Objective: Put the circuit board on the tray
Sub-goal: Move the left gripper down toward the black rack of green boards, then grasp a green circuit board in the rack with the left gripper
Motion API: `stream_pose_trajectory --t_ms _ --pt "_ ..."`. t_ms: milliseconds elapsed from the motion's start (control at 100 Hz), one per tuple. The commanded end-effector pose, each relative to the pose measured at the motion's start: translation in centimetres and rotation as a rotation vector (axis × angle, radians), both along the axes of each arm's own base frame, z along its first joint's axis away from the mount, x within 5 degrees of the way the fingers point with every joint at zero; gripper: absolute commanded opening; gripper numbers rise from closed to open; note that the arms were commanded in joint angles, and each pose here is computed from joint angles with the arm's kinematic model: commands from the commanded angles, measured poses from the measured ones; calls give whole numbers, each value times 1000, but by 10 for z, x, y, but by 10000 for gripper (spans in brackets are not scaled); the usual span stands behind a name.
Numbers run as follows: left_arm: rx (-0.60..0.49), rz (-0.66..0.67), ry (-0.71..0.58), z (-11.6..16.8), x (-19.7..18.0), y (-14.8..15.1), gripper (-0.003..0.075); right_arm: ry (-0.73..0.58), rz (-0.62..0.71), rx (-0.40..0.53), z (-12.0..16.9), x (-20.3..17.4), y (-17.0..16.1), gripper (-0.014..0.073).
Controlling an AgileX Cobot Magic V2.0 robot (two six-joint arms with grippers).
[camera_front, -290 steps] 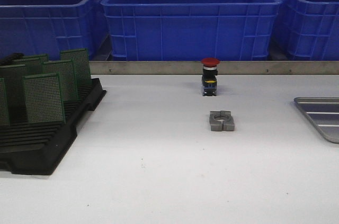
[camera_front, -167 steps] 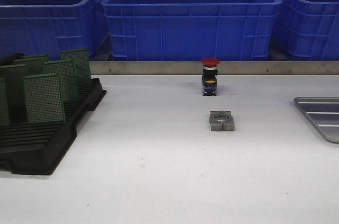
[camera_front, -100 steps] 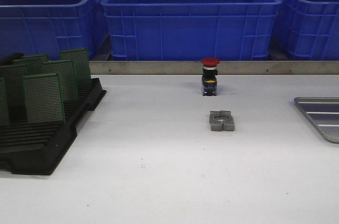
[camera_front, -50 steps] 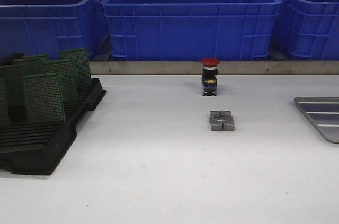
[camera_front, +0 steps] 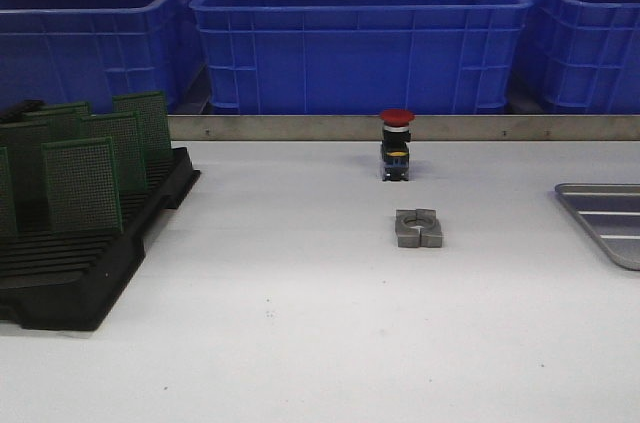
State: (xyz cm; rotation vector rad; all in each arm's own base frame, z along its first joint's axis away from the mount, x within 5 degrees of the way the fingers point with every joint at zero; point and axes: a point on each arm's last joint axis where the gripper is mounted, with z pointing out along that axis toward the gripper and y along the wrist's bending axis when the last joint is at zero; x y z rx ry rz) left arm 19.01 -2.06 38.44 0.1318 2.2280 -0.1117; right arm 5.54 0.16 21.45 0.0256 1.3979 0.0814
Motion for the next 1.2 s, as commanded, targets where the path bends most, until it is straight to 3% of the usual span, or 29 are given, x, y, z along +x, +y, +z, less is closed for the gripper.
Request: stream_pose_trajectory --t_ms 0,230,510,870,1190 --pt "8 -6 -74 23 7 0 556 -108 0 -6 12 -5 0 -68" --pt "96 -130 39 39 39 -7 556 -108 0 -6 12 -5 0 -68" --pt "241 -462 239 37 86 -20 556 -108 0 -6 12 -5 0 -68" --pt "485 -784 220 12 121 -23 556 -108 0 -6 12 -5 0 -68" --pt "518 -1018 205 -16 124 -31 556 -108 0 -6 12 -5 0 -68"
